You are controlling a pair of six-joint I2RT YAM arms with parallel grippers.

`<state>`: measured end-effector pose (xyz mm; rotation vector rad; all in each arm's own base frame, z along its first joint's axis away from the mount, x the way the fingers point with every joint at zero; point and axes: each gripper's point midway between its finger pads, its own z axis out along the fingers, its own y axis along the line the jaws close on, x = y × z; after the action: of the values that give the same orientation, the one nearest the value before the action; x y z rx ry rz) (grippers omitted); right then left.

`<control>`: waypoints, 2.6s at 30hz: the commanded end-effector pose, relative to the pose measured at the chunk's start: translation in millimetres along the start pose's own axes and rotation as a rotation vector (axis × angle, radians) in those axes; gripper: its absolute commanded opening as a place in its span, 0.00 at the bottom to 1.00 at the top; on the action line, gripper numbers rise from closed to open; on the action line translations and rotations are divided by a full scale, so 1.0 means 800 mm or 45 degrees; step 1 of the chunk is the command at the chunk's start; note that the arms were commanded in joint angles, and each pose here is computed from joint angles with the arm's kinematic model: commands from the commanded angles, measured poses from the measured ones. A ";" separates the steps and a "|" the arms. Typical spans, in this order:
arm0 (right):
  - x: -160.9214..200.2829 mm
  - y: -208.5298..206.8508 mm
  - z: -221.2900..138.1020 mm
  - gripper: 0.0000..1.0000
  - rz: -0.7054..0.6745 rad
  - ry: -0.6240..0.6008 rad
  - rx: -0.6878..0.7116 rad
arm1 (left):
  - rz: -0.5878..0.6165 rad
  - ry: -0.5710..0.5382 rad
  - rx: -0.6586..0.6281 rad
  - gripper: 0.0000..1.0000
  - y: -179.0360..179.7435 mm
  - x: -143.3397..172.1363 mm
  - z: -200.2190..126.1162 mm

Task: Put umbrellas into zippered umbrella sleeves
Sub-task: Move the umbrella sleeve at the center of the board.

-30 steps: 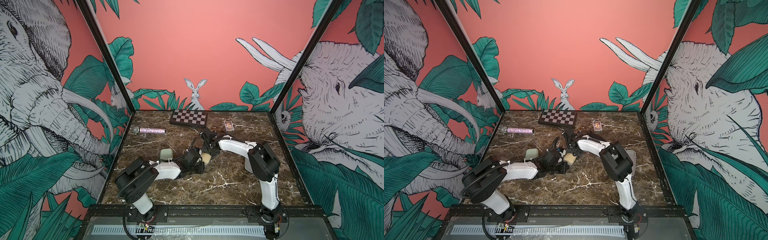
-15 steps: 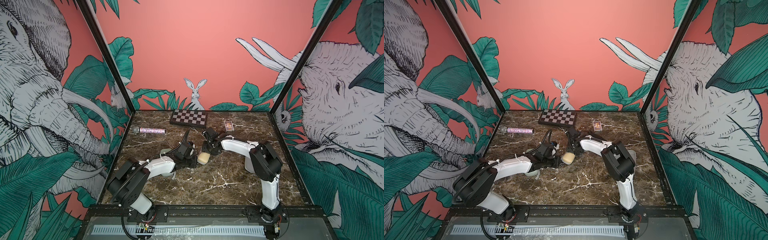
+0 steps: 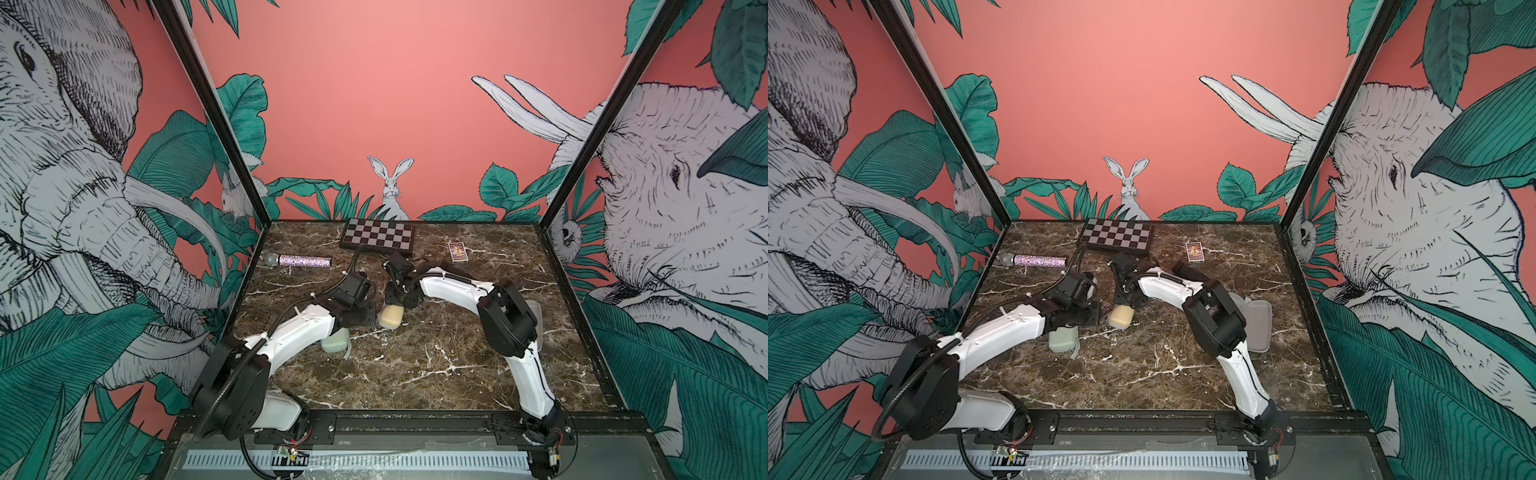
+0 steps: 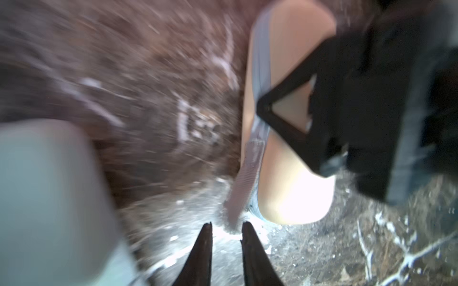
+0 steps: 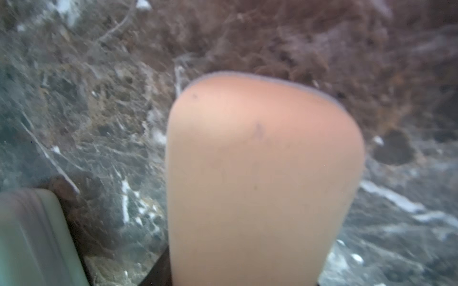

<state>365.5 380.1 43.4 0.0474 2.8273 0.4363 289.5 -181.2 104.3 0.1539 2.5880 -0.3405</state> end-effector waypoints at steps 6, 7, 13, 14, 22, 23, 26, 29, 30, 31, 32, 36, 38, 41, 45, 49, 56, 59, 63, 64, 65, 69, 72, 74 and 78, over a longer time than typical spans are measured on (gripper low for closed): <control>0.026 0.060 0.012 0.44 -0.227 0.097 0.012 | -0.035 -0.040 -0.274 0.32 0.058 -0.010 -0.070; 0.028 0.066 0.004 0.52 -0.269 0.120 -0.016 | -0.044 -0.064 -0.286 0.32 0.061 -0.015 -0.078; -0.015 0.043 -0.103 0.80 -0.448 -0.046 -0.079 | -0.022 -0.159 -0.270 0.35 0.055 -0.046 -0.101; -0.019 0.030 -0.120 0.85 -0.478 -0.071 -0.069 | -0.020 -0.162 -0.243 0.35 0.049 -0.050 -0.100; -0.042 -0.162 -0.271 0.99 -0.323 -0.649 0.567 | 0.277 -0.294 0.002 0.45 -0.067 -0.093 -0.073; -0.042 -0.184 -0.270 0.99 -0.254 -0.649 0.515 | 0.338 -0.303 0.054 0.46 -0.095 -0.094 -0.068; -0.032 -0.237 -0.256 0.96 -0.079 -0.474 0.316 | 0.367 -0.329 0.099 0.49 -0.125 -0.114 -0.050; -0.002 -0.322 -0.243 0.80 0.075 -0.296 0.552 | 0.345 -0.398 0.047 0.60 -0.124 -0.135 -0.042; 0.008 -0.340 -0.240 0.76 0.095 -0.251 0.619 | 0.335 -0.421 0.034 0.64 -0.122 -0.140 -0.041; 0.018 -0.356 -0.234 0.70 0.116 -0.212 0.672 | 0.321 -0.433 0.025 0.67 -0.119 -0.143 -0.040; 0.024 -0.369 -0.229 0.64 0.140 -0.195 0.701 | 0.297 -0.430 0.031 0.68 -0.117 -0.145 -0.038; 0.034 -0.388 -0.195 0.54 0.220 -0.126 0.666 | 0.271 -0.395 0.091 0.67 -0.118 -0.142 -0.030; 0.036 -0.386 -0.170 0.50 0.207 -0.056 0.644 | 0.272 -0.394 0.103 0.66 -0.118 -0.139 -0.029; 0.041 -0.390 -0.141 0.46 0.213 0.014 0.648 | 0.258 -0.390 0.115 0.64 -0.116 -0.135 -0.027; 0.043 -0.382 -0.127 0.42 0.214 0.014 0.611 | 0.215 -0.368 0.171 0.59 -0.120 -0.125 -0.020; 0.052 -0.375 -0.127 0.33 0.170 0.028 0.627 | 0.147 -0.323 0.230 0.51 -0.116 -0.120 -0.003; 0.089 -0.244 -0.120 0.00 -0.045 0.034 0.442 | 0.091 -0.270 0.248 0.47 -0.114 -0.119 0.006; 0.107 -0.154 -0.098 0.01 -0.217 0.052 0.352 | 0.015 -0.236 0.250 0.46 -0.095 -0.118 0.013; 0.090 -0.092 -0.065 0.05 -0.260 0.068 0.289 | -0.034 -0.212 0.270 0.47 -0.081 -0.117 0.018; 0.086 -0.083 -0.063 0.09 -0.250 0.061 0.251 | -0.025 -0.202 0.285 0.47 -0.085 -0.117 0.018; 0.083 -0.074 -0.065 0.16 -0.250 0.055 0.202 | -0.014 -0.187 0.305 0.48 -0.089 -0.117 0.019; 0.066 -0.048 -0.112 0.61 -0.319 0.097 -0.068 | 0.003 -0.154 0.300 0.49 -0.091 -0.116 0.026; 0.017 -0.077 -0.171 0.81 -0.350 -0.003 -0.125 | -0.005 -0.139 0.321 0.50 -0.095 -0.117 0.029; -0.021 -0.130 -0.184 0.91 -0.377 -0.076 0.007 | -0.036 -0.082 0.372 0.51 -0.111 -0.114 0.037; -0.065 -0.212 -0.167 0.99 -0.392 -0.044 0.234 | 0.011 0.077 0.342 0.55 -0.138 -0.076 0.059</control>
<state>379.7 211.8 163.5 -0.2016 2.6600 0.3102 366.9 -287.7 127.7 0.2359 2.5031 -0.6739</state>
